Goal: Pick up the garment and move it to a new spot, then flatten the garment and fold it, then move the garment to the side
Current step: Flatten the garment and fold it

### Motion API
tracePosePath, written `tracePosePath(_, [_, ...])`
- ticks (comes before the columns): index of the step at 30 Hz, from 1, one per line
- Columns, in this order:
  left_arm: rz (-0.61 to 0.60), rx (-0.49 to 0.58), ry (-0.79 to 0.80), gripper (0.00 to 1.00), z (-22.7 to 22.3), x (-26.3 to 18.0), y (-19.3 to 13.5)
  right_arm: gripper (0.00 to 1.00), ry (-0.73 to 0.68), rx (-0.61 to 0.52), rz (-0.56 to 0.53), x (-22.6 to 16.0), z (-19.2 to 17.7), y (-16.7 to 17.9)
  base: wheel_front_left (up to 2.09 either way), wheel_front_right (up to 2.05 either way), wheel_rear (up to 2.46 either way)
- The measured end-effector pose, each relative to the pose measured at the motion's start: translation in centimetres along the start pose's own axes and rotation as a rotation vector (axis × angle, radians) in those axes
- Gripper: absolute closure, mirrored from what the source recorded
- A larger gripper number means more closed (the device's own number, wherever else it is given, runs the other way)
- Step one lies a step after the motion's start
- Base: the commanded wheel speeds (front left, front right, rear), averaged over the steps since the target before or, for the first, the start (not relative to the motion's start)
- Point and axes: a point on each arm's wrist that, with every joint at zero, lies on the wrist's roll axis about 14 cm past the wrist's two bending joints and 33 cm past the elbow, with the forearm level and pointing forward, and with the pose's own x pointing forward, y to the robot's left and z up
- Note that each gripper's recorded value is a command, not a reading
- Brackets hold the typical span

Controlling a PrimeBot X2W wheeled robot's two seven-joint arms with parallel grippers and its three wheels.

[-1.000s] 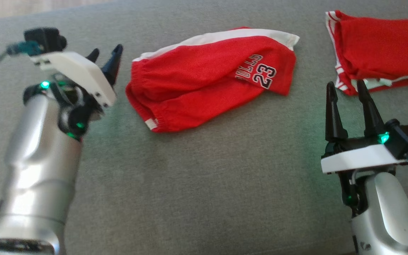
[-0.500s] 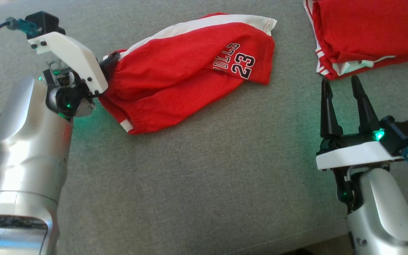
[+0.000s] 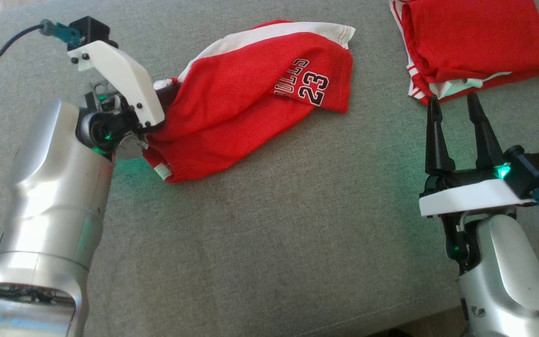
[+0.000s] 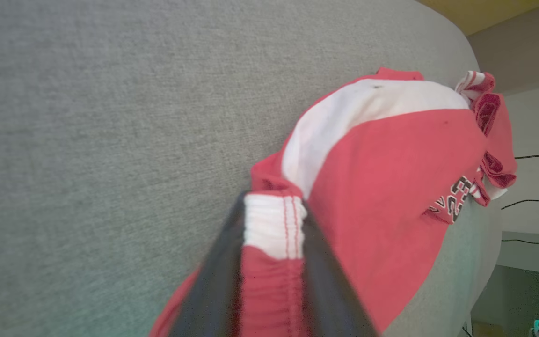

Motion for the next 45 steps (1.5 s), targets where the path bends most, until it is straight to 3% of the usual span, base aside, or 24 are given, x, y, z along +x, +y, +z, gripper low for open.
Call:
tracePosePath(5, [-0.020, 0.015, -0.055, 1.00, 0.7, -0.5, -0.5, 0.00, -0.011, 0.000, -0.002, 0.0, 0.5, -0.1, 0.00, 0.00, 0.00])
tracePosePath(14, [-0.028, 0.078, -0.344, 1.00, 6.3, -2.7, -1.6, 0.00, -0.020, -0.003, -0.016, -0.3, 0.9, -0.6, 0.00, 0.00, 0.00])
tracePosePath(18, [-0.019, 0.217, -0.594, 1.00, 11.0, -5.3, -3.3, 0.00, -0.020, -0.004, -0.022, -0.5, 0.9, -0.8, 0.00, 0.00, 0.00])
tracePosePath(21, [-0.066, 0.332, -0.781, 1.00, 13.9, -7.8, -6.6, 0.00, -0.030, -0.004, -0.023, -0.4, 1.3, -0.8, 0.00, 0.00, 0.00])
tracePosePath(28, [-0.177, 0.576, -1.009, 1.00, 15.2, -11.8, -12.9, 0.00, -0.057, 0.002, -0.018, -0.1, 2.2, -0.6, 0.00, 0.00, 0.00])
tracePosePath(36, [-0.248, 0.849, -1.011, 1.00, 10.4, -13.6, -14.9, 0.00, -0.083, 0.023, 0.022, 0.7, 2.9, 1.0, 0.00, 0.00, 0.00])
tracePosePath(39, [-0.243, 0.921, -0.924, 1.00, 6.4, -13.2, -13.3, 0.00, -0.083, 0.033, 0.036, 0.7, 2.8, 1.7, 0.00, 0.00, 0.00])
tracePosePath(45, [-0.199, 0.968, -0.641, 1.00, -4.8, -11.6, -7.6, 0.00, -0.052, 0.042, 0.080, 0.5, 1.6, 3.6, 0.00, 0.00, 0.00])
